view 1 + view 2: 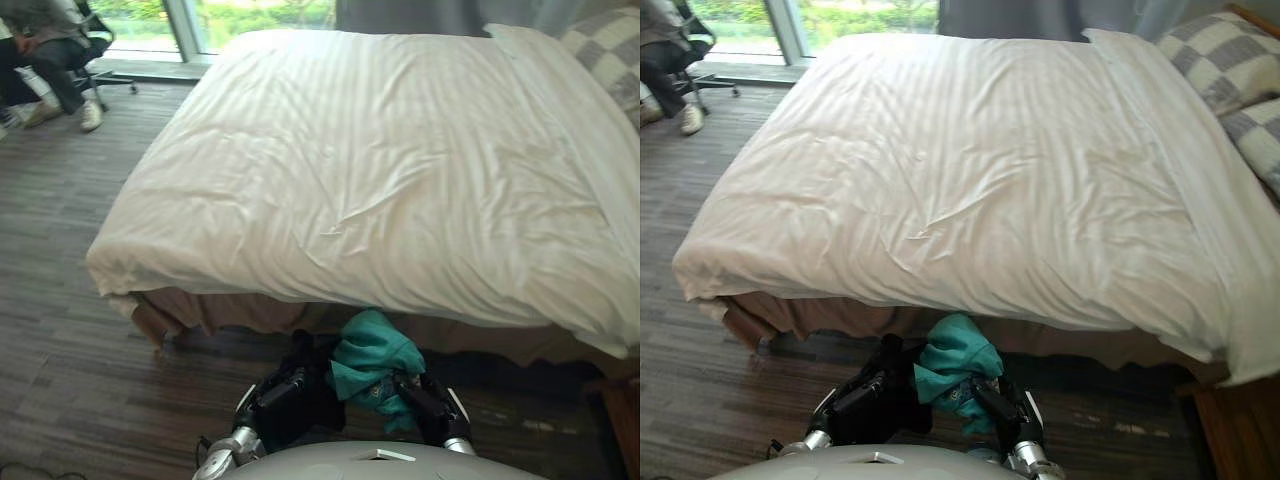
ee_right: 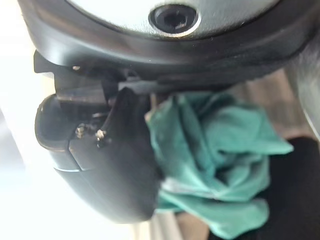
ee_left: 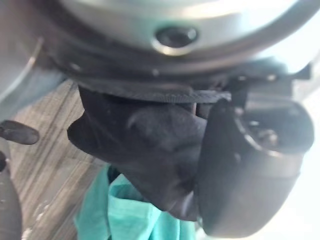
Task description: Tidy up the quilt and then pick up the clothes from the bed and put them into the laundry hamper
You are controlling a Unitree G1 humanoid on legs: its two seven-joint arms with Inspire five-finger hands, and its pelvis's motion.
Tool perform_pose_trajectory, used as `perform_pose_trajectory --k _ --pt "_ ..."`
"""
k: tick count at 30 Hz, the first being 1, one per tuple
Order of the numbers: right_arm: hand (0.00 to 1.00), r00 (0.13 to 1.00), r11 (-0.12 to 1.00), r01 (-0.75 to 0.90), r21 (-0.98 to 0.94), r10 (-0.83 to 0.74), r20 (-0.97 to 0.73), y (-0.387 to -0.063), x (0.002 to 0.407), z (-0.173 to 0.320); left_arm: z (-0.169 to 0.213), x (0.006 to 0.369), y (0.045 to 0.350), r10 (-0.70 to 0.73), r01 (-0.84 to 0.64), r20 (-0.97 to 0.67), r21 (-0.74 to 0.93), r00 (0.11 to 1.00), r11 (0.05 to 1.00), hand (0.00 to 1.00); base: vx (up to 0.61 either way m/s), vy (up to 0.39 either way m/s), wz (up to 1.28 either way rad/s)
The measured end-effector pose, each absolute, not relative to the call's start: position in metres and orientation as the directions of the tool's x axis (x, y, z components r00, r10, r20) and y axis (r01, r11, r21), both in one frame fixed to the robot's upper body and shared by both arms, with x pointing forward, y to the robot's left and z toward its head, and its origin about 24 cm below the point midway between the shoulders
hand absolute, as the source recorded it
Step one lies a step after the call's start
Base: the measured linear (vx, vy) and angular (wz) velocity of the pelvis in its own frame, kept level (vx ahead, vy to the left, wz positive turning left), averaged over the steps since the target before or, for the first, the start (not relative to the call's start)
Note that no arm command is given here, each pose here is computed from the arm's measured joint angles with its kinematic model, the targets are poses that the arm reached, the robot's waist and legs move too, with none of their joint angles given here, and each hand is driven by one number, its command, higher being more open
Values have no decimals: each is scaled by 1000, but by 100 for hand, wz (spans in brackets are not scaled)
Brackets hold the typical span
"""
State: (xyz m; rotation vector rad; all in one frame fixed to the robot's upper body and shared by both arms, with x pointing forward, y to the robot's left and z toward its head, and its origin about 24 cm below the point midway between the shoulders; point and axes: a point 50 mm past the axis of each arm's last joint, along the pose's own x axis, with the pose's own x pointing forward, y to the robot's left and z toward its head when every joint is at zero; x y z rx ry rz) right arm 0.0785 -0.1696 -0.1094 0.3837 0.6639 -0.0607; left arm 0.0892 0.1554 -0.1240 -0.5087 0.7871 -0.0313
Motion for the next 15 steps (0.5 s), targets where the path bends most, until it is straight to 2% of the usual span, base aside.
perform_pose_trajectory --k 11,15 --pt "0 759 925 24 378 229 -609 -141 86 -110 -117 89 162 -124 -249 -629 -471 768 846 0 34 -56 40" --pt "0 756 922 -15 386 264 -599 -136 88 -109 -113 93 163 -103 -256 -620 -462 778 849 0 -75 -16 95"
